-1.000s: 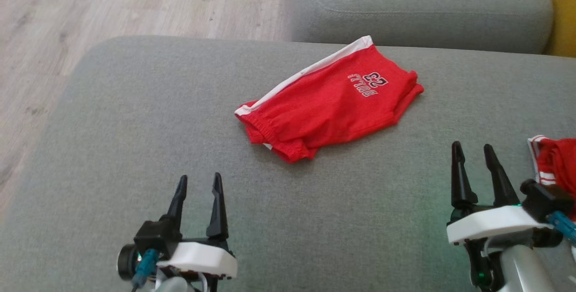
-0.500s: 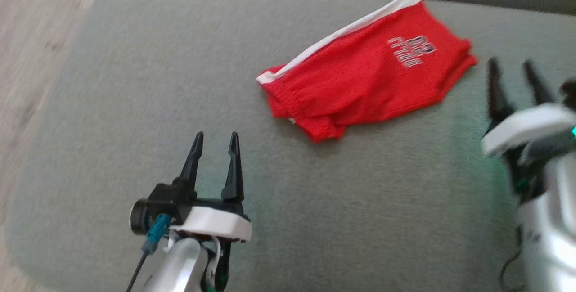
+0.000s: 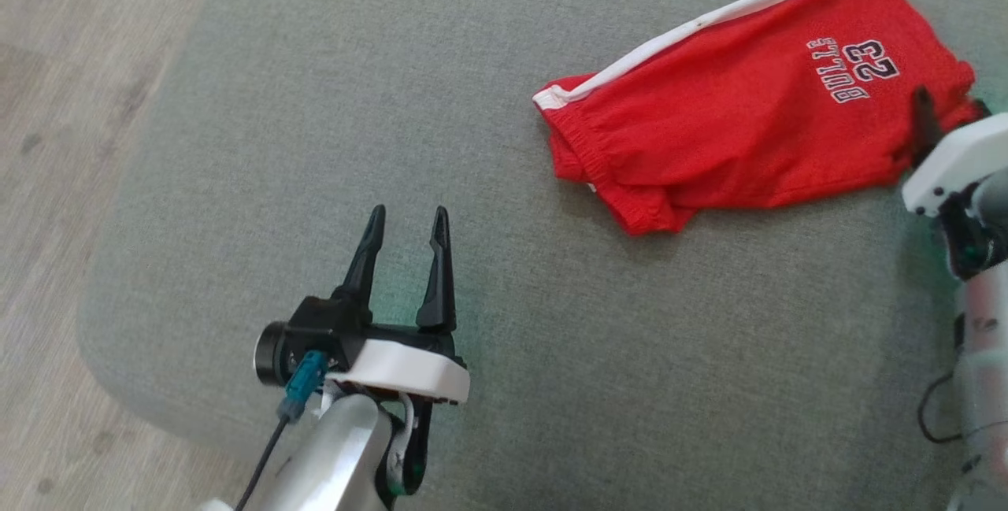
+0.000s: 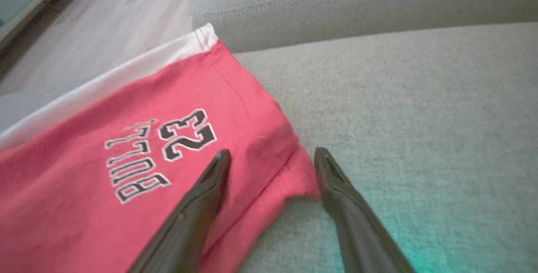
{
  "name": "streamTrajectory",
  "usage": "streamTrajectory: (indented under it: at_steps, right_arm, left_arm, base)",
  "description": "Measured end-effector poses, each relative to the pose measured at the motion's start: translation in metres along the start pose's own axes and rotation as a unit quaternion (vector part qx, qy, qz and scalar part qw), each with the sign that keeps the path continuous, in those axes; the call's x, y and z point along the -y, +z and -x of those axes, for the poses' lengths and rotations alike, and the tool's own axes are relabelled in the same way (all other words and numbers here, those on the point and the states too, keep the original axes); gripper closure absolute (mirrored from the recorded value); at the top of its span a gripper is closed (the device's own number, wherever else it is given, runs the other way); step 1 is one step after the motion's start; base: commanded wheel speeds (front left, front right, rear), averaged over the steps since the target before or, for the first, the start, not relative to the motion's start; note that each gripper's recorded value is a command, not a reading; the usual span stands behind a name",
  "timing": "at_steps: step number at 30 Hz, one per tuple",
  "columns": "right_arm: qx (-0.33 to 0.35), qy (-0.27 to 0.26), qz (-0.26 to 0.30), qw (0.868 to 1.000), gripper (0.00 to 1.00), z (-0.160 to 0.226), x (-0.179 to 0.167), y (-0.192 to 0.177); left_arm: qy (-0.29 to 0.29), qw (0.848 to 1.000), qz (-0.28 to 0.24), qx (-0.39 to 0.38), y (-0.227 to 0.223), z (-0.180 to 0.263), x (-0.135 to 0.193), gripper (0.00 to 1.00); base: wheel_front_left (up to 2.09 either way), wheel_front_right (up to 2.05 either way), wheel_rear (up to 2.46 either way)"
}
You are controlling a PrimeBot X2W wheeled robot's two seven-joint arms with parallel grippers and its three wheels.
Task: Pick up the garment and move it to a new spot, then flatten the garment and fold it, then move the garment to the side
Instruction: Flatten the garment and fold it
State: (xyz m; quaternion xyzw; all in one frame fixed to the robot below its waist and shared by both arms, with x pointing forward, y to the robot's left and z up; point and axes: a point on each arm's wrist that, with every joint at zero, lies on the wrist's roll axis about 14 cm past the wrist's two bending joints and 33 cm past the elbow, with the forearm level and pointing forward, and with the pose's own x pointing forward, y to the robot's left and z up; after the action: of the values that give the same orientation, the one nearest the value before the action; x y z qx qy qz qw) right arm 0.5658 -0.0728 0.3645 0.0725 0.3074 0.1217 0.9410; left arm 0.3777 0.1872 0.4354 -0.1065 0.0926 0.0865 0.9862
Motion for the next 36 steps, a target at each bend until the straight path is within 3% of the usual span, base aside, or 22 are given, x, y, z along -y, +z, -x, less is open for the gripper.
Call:
streamTrajectory:
  at_steps: [7,8,9,24,31,36]
  right_arm:
    - [-0.020,-0.001,0.000,1.000,0.00,-0.009,-0.003,-0.004]
    - [-0.018,0.000,0.003,1.000,0.28,-0.009,-0.004,-0.004]
    - [-0.016,0.003,0.005,1.000,1.00,-0.009,-0.006,-0.005]
    - [0.070,0.024,-0.003,0.997,1.00,0.027,-0.020,0.013]
    - [0.080,0.002,-0.064,0.995,1.00,0.071,0.000,-0.016]
    - [0.102,-0.037,-0.098,0.989,1.00,0.106,0.035,-0.027]
  left_arm:
    - [0.012,1.000,0.011,-0.006,-0.002,0.001,-0.004,0.00]
    - [0.013,1.000,0.011,-0.005,-0.002,0.000,-0.004,0.00]
    - [0.012,1.000,0.010,-0.004,-0.001,0.000,-0.003,0.00]
    - [-0.015,1.000,0.005,0.020,0.014,0.002,0.012,0.00]
    - [-0.034,0.999,0.004,0.021,0.011,0.014,0.020,0.00]
    - [-0.059,0.998,0.000,0.020,0.008,0.018,0.033,0.00]
  base:
    - [0.00,0.00,0.00]
    - [0.00,0.00,0.00]
    - [0.00,0.00,0.00]
    - [0.00,0.00,0.00]
    - [0.00,0.00,0.00]
    - [0.00,0.00,0.00]
